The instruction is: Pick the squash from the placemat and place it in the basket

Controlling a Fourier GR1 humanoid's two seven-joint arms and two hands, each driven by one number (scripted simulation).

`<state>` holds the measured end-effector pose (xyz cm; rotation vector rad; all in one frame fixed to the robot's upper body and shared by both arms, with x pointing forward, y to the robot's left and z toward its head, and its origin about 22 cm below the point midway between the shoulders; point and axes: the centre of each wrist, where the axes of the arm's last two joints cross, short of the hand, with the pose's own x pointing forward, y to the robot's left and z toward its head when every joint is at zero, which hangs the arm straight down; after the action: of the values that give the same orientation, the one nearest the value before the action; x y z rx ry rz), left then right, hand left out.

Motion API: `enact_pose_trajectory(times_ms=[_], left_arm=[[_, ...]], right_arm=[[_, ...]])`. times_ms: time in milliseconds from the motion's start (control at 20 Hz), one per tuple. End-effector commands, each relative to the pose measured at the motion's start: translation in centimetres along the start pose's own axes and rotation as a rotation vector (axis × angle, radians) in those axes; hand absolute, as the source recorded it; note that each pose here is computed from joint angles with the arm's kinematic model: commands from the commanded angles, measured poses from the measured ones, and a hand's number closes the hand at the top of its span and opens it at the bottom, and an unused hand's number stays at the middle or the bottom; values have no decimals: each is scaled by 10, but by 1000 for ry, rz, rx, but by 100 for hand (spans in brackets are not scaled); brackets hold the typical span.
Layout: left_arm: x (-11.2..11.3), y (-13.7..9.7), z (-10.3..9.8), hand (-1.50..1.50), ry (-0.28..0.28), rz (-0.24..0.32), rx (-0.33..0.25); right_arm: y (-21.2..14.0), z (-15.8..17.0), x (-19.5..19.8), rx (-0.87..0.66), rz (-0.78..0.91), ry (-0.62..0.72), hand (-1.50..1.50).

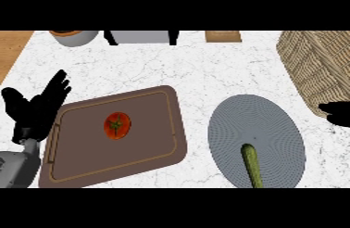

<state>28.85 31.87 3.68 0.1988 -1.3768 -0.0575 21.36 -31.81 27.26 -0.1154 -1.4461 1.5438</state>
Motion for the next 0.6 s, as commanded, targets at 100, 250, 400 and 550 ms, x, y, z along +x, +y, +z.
enact_pose_trajectory(times_ms=[100,250,400,550], left_arm=[[7,-1,-7,0,-21,4,12],[-11,7,2,0,-10,-10,-4],[-4,0,4,0,-1,10,-21],[22,-9,1,0,-18,-22,-13]], right_arm=[[16,15,-42,-85,-109,-61,-150],[45,22,-55,-49,-118,-43,-150],[73,-6,-51,-83,-112,-77,-150],[81,-10,-72,-128,-128,-98,-150]])
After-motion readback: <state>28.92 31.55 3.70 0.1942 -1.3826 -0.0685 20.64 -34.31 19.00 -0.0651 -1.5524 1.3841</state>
